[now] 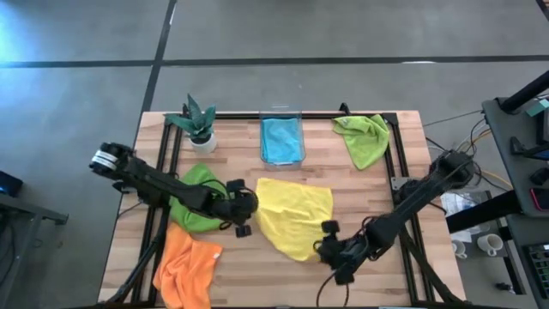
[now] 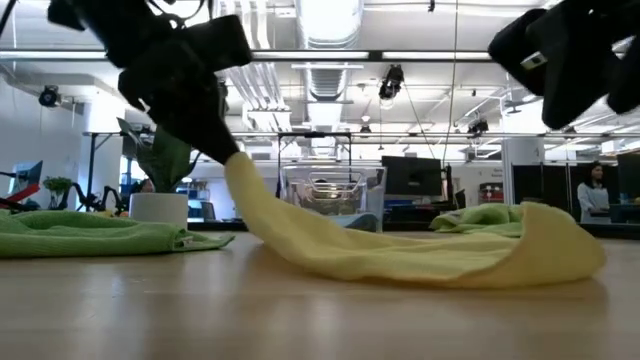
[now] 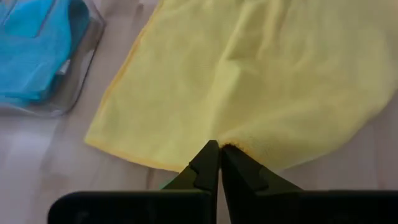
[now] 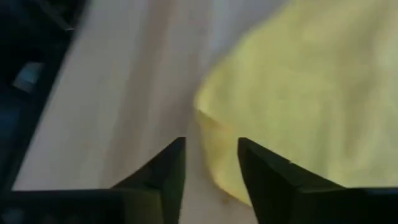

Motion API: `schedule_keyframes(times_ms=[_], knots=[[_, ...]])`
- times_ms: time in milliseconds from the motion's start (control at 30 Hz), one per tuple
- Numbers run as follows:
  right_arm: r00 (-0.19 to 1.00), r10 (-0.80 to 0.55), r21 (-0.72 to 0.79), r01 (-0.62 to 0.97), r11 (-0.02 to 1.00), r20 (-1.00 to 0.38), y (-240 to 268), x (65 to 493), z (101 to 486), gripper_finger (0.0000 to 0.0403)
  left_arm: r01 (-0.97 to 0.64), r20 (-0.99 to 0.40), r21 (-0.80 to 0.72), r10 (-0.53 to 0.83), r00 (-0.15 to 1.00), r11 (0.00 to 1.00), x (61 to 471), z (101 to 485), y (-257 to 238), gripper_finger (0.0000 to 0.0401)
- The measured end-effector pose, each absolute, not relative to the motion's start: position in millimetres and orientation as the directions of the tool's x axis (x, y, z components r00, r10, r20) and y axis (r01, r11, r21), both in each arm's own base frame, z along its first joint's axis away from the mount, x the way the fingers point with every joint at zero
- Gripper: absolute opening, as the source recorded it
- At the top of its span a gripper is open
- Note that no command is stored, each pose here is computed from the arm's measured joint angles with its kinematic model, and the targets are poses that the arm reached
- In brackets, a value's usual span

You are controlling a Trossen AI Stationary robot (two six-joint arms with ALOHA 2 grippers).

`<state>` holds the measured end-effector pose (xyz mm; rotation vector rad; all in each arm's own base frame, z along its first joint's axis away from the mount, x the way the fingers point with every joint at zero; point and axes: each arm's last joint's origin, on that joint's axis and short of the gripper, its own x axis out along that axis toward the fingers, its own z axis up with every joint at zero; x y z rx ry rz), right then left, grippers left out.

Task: Fold microfiber towels
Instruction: Fold the yellow microfiber cloth

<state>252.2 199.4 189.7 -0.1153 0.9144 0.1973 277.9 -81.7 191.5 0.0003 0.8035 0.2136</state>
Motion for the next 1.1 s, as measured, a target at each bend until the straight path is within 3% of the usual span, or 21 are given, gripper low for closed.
schedule_keyframes(times_ms=[200,400,600,767,900,1100], knots=[[0.525,0.049,-0.115,-0.276,0.954,-0.85,209,281,162,0.0194,-0.198,-0.702,0.043,0.17,0.692,0.979,274,178,-81,0.0],[0.381,0.058,-0.077,-0.328,0.942,-0.923,207,300,149,0.0198,-0.182,-0.723,0.04,0.154,0.674,0.983,276,171,-83,0.0],[0.341,0.062,-0.063,-0.344,0.937,-0.938,209,305,143,0.0155,-0.181,-0.721,0.039,0.153,0.676,0.983,277,172,-83,0.0],[0.359,0.073,-0.056,-0.334,0.941,-0.931,208,304,152,0.0084,-0.174,-0.728,0.029,0.14,0.672,0.984,277,173,-84,0.0007],[0.369,0.075,-0.054,-0.326,0.944,-0.926,205,303,160,0.0019,-0.214,-0.731,-0.066,0.099,0.676,0.975,279,177,-85,0.0052],[0.374,0.059,-0.049,-0.273,0.961,-0.926,192,300,178,0.001,-0.116,-0.699,-0.04,0.055,0.713,0.992,285,190,-94,0.0139]])
